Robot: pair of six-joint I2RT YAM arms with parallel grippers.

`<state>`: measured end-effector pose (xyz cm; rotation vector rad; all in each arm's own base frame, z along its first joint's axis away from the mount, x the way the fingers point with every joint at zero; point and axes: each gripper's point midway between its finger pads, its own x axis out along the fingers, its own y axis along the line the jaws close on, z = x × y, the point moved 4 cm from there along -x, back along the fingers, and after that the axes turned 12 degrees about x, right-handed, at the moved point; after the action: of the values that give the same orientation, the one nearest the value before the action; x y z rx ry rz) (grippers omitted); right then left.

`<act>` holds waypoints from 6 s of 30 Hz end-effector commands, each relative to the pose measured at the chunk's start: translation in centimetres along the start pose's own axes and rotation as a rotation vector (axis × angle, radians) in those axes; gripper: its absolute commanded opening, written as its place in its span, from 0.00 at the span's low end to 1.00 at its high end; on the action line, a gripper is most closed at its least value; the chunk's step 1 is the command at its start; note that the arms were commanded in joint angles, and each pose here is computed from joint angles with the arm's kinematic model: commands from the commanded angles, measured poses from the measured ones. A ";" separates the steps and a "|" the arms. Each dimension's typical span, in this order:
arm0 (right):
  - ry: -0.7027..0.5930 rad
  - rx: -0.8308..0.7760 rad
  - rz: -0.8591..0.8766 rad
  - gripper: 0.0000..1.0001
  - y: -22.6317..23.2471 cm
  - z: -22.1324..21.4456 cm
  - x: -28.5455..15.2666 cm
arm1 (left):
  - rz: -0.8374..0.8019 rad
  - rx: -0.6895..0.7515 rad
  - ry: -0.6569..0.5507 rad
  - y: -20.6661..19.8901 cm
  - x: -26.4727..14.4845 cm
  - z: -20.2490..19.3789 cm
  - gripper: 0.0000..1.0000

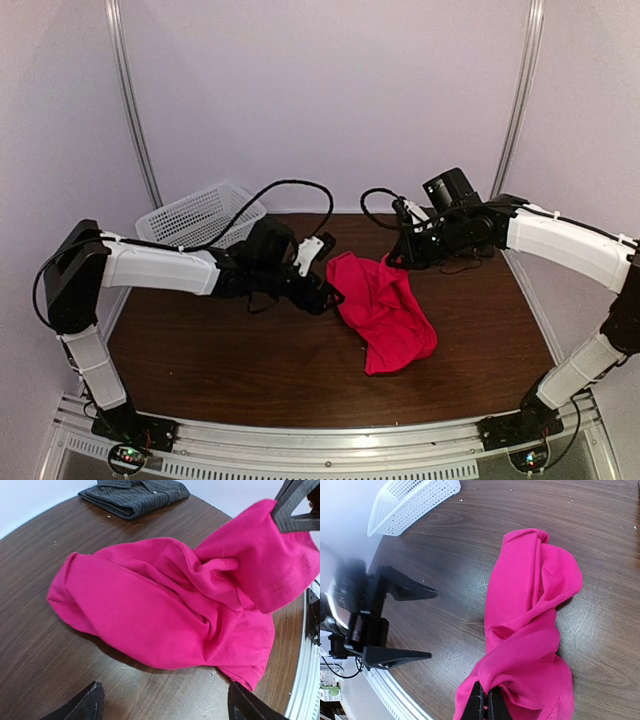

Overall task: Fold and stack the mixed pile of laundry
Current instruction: Pick up the crumpled T-shirt from the center of the board, then flatten out the crumpled T-shirt at the center of the board.

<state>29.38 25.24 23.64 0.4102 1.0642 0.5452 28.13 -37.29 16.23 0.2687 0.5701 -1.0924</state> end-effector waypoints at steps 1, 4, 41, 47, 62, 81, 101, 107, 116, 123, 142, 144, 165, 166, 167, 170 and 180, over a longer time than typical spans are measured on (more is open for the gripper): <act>-0.037 0.019 0.031 0.00 1.0 1.0 -1.3 | -0.065 -0.025 -0.218 -1.7 2.7 4.7 0.88; -0.050 0.032 0.045 0.00 1.4 1.1 -1.9 | -0.121 -0.110 -0.287 -2.0 4.5 5.3 0.91; -0.473 -0.028 -0.010 0.00 0.7 11.1 -19.6 | 0.288 0.044 -0.199 2.8 -14.1 10.6 0.00; -0.582 -0.132 -0.013 0.00 3.3 12.4 -24.4 | 0.404 0.075 -0.251 2.6 -20.1 11.7 0.00; -0.560 -0.167 0.048 0.00 5.0 9.1 -27.7 | 0.143 0.209 -0.176 -4.2 -24.7 6.0 0.00; -0.249 0.083 -0.099 0.00 -5.0 -0.1 -17.0 | 0.284 -0.077 0.156 4.9 -9.5 -1.6 0.67; -0.192 0.140 -0.115 0.00 -6.9 -0.9 -14.1 | -0.147 -0.109 0.415 5.3 9.8 -7.7 0.44; -0.175 0.132 -0.108 0.00 -7.2 -0.4 -12.8 | -0.113 -0.150 0.408 7.8 9.0 -6.3 0.00; -0.139 0.158 -0.046 0.00 -7.6 1.5 -10.0 | 0.017 0.037 0.096 10.4 -1.8 6.0 0.00; -0.128 0.225 -0.053 0.00 -9.8 -0.8 -10.9 | -0.040 0.437 0.286 -2.9 -4.7 -1.0 0.00; -0.018 0.278 -0.074 0.00 -12.9 -5.5 -9.5 | -0.066 0.188 0.226 -4.9 -10.6 -5.7 0.57; -0.021 0.280 -0.071 0.00 -12.8 -5.4 -9.5 | -0.163 0.213 0.231 -6.0 -9.3 -5.6 0.51; -0.034 0.320 -0.052 0.00 -12.6 -6.5 -10.0 | -0.499 0.681 0.297 -11.0 3.5 -8.5 0.47; -0.034 0.320 -0.051 0.00 -12.5 -6.5 -10.0 | -0.511 0.683 0.306 -11.0 3.8 -8.9 0.47; -0.033 0.321 -0.051 0.00 -12.5 -6.5 -10.0 | -0.525 0.686 0.312 -11.1 4.0 -9.2 0.47; -0.035 0.320 -0.059 0.00 -12.5 -6.6 -10.2 | -0.547 0.690 0.331 -11.1 4.2 -10.3 0.46; -0.030 0.322 -0.060 0.00 -12.6 -6.9 -10.1 | -0.540 0.709 0.386 -10.7 3.7 -12.1 0.36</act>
<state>22.44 9.62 20.64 0.6559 1.1429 0.3144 16.35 -39.36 5.18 0.9801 0.6115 -1.7572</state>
